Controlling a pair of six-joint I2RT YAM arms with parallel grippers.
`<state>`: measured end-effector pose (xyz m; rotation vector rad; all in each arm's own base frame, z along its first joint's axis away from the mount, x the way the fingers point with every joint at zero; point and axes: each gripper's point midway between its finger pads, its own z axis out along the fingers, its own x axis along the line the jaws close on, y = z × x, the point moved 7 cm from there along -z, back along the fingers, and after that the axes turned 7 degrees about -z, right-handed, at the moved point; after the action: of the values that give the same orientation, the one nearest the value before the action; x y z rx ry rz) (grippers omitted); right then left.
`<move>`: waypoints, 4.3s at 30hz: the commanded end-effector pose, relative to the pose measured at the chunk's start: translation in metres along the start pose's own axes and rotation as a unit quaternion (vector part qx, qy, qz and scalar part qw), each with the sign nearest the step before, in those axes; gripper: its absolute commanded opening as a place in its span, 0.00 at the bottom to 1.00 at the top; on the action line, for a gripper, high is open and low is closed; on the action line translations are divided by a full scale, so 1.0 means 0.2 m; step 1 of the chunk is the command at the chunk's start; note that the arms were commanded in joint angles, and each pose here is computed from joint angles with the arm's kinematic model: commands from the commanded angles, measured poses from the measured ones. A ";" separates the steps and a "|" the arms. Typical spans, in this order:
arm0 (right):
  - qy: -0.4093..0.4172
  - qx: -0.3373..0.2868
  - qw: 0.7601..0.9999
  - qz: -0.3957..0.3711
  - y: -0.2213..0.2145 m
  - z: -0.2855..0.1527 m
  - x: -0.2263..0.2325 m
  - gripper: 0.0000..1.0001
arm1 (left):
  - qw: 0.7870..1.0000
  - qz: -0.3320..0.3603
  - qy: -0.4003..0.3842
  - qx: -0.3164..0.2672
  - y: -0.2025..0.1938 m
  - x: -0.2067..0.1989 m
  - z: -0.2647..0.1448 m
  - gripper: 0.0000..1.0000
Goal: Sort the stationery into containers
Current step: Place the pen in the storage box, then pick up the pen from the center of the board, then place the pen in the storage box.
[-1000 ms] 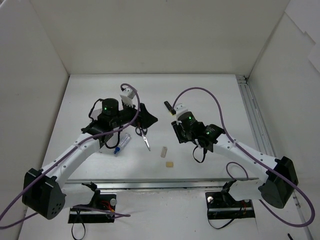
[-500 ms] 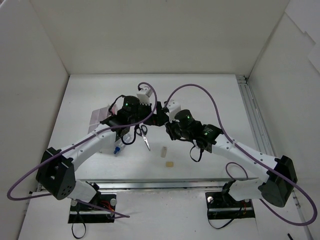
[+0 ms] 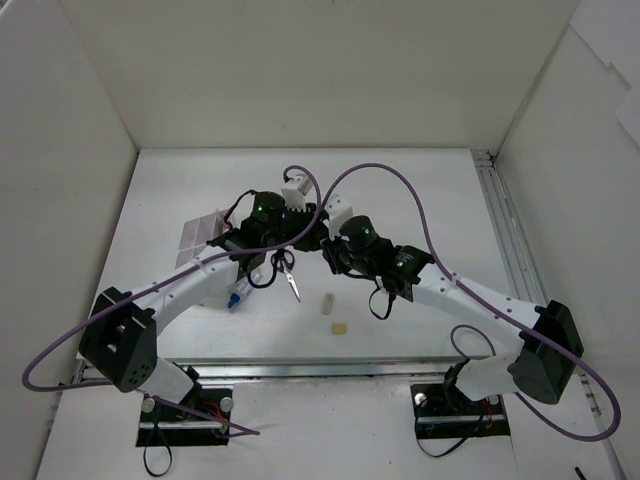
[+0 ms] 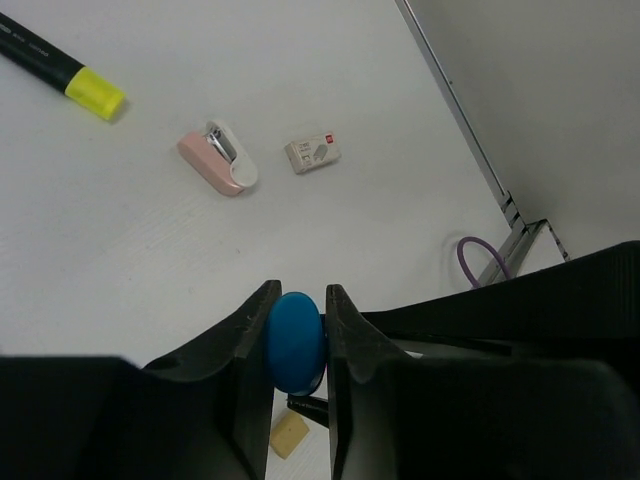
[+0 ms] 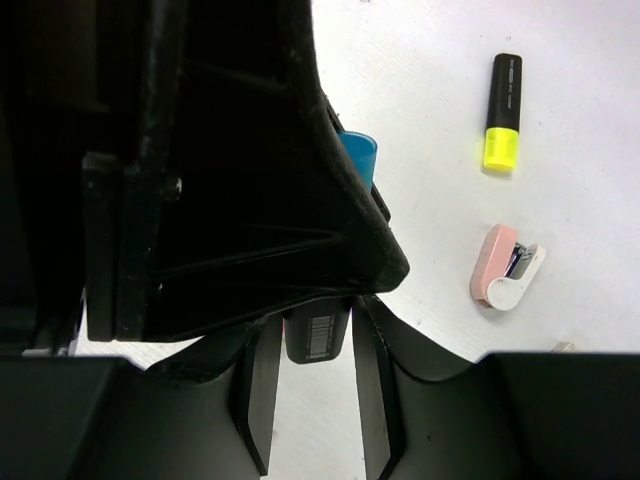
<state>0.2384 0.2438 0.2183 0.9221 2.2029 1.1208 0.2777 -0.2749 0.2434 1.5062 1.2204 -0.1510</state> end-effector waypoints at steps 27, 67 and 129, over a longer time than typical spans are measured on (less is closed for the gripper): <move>-0.131 0.021 0.990 0.054 0.17 0.44 -0.61 0.98 | 0.889 0.027 0.362 -0.278 0.12 0.59 -1.03 0.00; 0.068 0.214 0.968 0.115 -0.04 0.54 -0.57 0.01 | 0.939 0.308 0.078 -0.131 0.22 0.21 -0.91 0.99; 0.122 0.127 0.925 0.336 0.07 -0.28 -0.35 0.98 | 0.887 0.283 0.200 -0.306 0.15 0.32 -0.90 0.00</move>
<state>0.2392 0.1719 0.2767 1.8423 2.3980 1.3267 0.2273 -0.1027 0.2545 1.5500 0.8720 0.8315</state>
